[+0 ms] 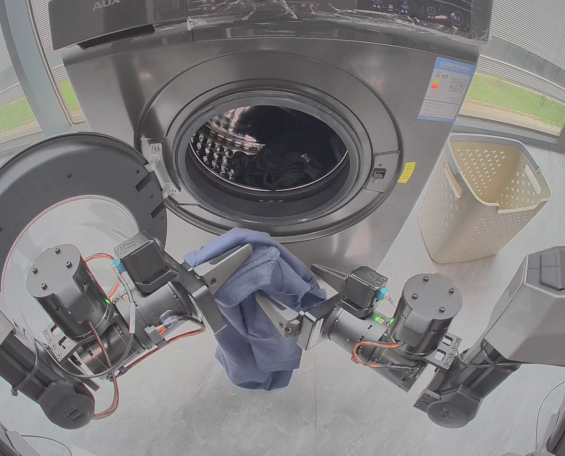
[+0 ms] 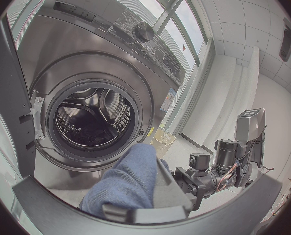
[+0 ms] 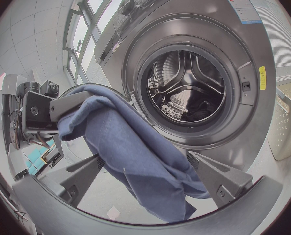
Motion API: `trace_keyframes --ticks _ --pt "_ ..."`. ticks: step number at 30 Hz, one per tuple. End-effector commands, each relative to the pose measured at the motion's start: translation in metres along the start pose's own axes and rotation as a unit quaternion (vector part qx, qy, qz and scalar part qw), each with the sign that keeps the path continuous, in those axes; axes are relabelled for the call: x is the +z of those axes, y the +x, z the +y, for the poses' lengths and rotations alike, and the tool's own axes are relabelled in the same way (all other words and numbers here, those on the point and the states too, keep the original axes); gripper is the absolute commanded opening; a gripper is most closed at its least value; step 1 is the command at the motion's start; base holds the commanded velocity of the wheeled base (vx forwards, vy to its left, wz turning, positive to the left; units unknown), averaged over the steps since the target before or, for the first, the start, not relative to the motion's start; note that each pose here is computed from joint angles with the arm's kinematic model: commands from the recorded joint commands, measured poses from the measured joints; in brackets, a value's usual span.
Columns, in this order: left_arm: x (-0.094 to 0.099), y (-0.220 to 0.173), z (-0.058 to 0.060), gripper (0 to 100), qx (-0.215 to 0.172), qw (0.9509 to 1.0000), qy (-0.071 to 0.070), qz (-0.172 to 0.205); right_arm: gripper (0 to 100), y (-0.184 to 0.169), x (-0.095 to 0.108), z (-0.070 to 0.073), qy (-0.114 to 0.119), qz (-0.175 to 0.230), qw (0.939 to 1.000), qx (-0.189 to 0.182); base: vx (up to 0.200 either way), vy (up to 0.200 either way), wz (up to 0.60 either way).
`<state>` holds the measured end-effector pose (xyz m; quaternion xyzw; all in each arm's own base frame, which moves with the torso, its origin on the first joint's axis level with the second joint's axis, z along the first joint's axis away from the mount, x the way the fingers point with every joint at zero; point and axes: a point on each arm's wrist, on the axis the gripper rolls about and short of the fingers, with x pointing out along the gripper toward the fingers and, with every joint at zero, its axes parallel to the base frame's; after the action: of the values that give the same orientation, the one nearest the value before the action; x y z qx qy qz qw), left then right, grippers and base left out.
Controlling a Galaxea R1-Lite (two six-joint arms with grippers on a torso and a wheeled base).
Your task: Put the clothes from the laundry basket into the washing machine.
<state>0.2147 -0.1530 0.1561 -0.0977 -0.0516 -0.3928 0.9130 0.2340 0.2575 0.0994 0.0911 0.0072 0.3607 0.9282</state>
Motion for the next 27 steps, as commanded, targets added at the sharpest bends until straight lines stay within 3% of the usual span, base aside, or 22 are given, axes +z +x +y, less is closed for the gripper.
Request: trace_keyframes --ticks 1,11,23,24,27 --pt "0.001 0.000 0.000 0 0.000 1.0000 0.000 -0.001 100 0.010 -0.006 0.004 0.000 -0.007 0.9999 0.009 0.000 0.000 0.00" --pt "0.001 0.001 0.001 0 0.001 1.0000 -0.004 -0.004 100 0.003 -0.008 0.030 0.008 -0.007 0.9988 0.048 0.000 0.000 0.00" --pt "0.001 0.003 0.002 0 0.004 1.0000 -0.005 -0.005 100 0.004 -0.005 0.019 0.008 -0.012 0.9995 0.028 0.000 0.000 0.00" --pt "0.001 0.003 0.002 0 0.004 1.0000 -0.005 -0.005 0 0.004 -0.005 0.017 0.007 -0.011 0.9996 0.026 0.000 0.000 0.00" --pt "0.001 0.003 0.002 0 0.004 1.0000 -0.005 -0.005 0 0.004 -0.003 0.014 0.006 -0.014 0.9997 0.022 0.000 0.000 0.00"
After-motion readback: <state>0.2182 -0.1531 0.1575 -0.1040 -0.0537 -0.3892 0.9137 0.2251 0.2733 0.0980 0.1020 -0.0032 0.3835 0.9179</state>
